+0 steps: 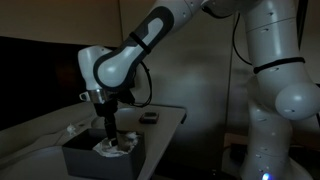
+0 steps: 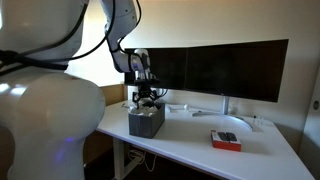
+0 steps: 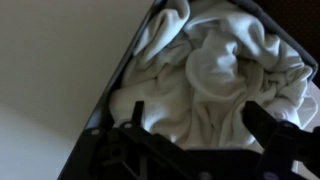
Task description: Put the shirts inside the basket
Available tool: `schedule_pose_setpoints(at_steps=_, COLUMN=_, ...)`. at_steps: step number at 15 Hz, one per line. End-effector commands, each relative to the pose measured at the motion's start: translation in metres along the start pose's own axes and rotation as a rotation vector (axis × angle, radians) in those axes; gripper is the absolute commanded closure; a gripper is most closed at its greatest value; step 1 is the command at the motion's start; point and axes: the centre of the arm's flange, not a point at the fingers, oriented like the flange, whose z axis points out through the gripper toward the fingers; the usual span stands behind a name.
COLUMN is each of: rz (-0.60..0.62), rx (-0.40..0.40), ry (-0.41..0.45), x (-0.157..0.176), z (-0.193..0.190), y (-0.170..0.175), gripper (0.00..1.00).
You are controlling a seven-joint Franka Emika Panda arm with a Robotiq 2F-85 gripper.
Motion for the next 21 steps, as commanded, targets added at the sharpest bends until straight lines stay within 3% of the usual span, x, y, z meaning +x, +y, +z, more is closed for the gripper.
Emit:
schedule_pose_setpoints(at_steps=1, rz=-0.059, rx=-0.078, ry=0.061, x=0.016, z=-0.035, y=-0.001, gripper=0.00)
schedule_pose_setpoints(at_steps=8, rz=-0.148, rx=-0.065, ry=0.158, x=0.055, z=-0.063, y=-0.034, gripper=0.00)
schedule_pose_setpoints(at_steps=21, rz=-0.116, rx=0.129, ry=0.076, x=0.040, z=-0.038, y=-0.063, gripper=0.00)
